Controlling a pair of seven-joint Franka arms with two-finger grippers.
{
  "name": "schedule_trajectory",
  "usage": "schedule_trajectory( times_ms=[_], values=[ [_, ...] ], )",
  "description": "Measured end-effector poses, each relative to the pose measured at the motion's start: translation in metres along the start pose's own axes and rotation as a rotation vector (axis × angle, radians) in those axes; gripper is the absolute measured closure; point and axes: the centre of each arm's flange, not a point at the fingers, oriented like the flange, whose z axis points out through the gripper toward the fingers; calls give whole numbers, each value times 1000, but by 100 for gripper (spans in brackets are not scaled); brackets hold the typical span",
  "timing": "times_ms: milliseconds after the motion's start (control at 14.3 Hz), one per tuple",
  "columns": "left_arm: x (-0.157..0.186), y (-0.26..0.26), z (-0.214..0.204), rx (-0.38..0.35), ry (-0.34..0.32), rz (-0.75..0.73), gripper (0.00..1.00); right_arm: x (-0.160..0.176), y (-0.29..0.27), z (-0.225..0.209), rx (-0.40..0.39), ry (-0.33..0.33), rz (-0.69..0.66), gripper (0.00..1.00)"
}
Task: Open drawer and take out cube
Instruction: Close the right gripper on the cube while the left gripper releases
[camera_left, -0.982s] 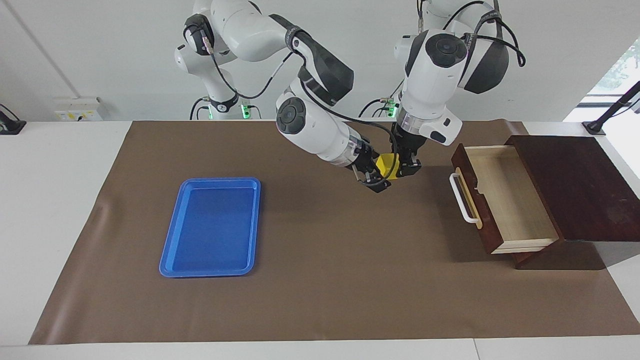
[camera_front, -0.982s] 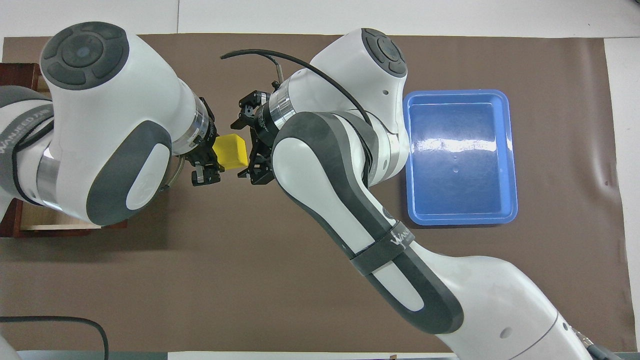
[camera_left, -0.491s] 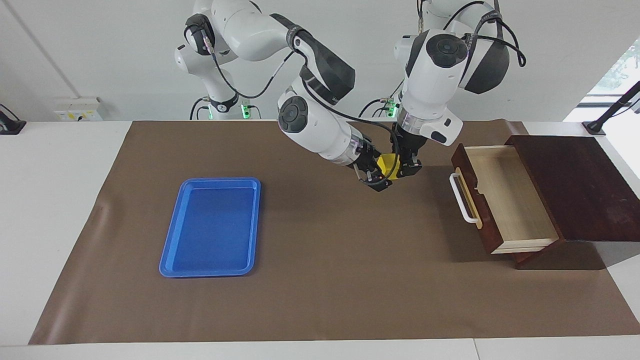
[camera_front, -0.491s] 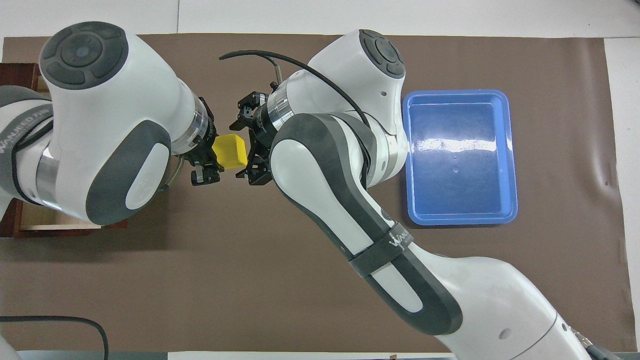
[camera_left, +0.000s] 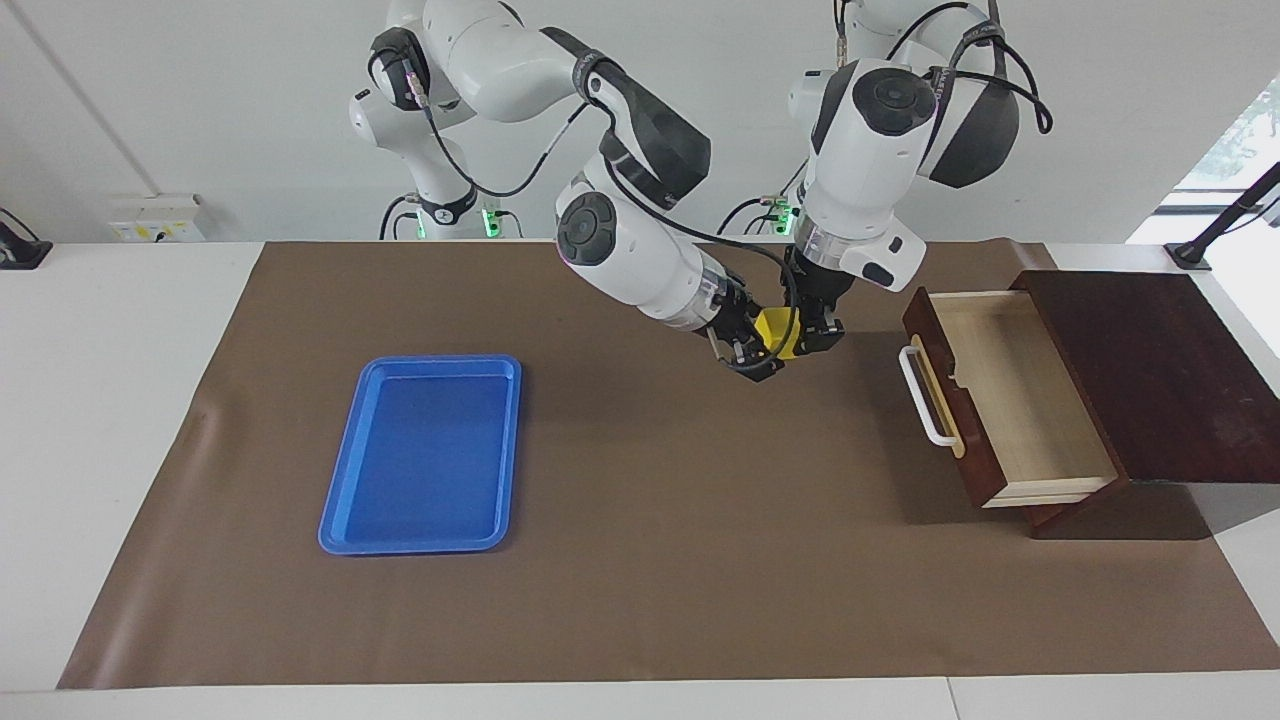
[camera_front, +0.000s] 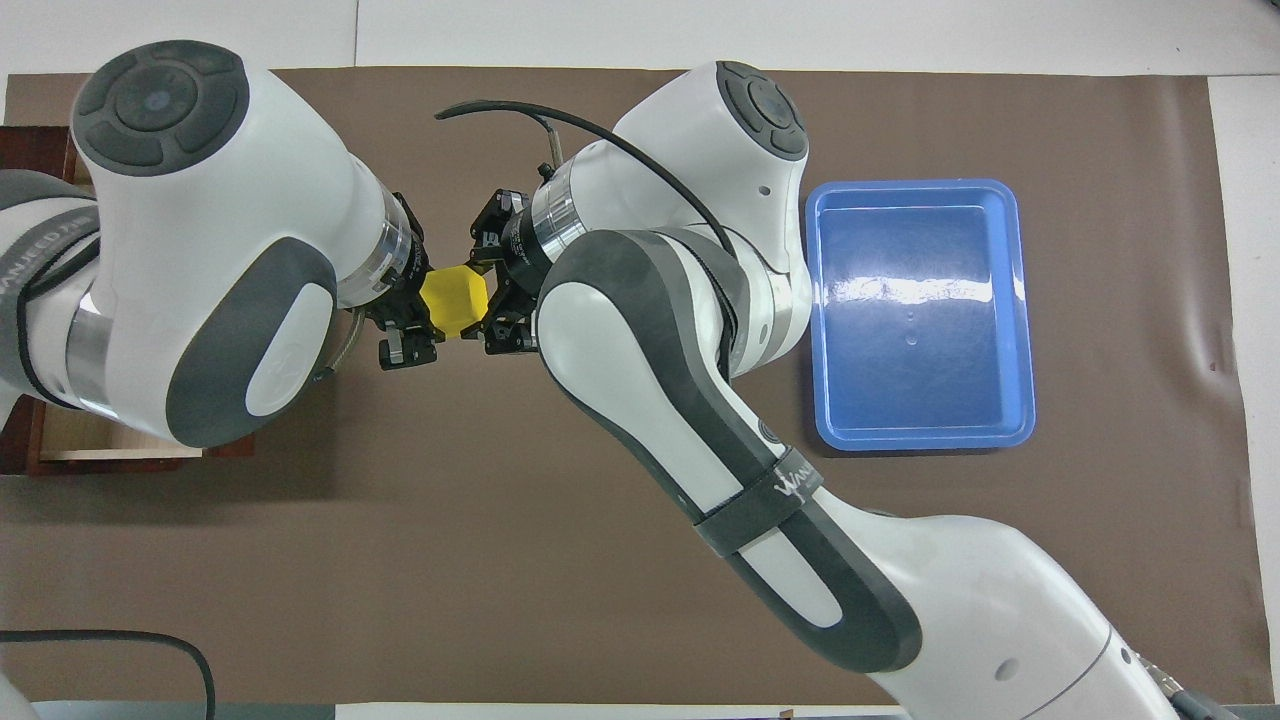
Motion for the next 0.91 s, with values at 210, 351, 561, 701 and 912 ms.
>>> schedule_trajectory(
  times_ms=[210, 351, 561, 701, 912],
  values=[
    [0, 0, 0, -1, 1, 1, 45, 0, 0, 0, 2, 0, 0, 44],
    [0, 0, 0, -1, 1, 2, 45, 0, 0, 1, 3, 0, 1, 44],
    [0, 1, 1, -1, 1, 1, 40, 0, 0, 1, 6, -1, 11, 44],
    [2, 2, 1, -1, 2, -3, 18, 1, -2, 0, 20, -4, 24, 44],
    [23, 13, 0, -3, 5, -38, 0, 2, -4, -1, 37, -7, 27, 44]
  ],
)
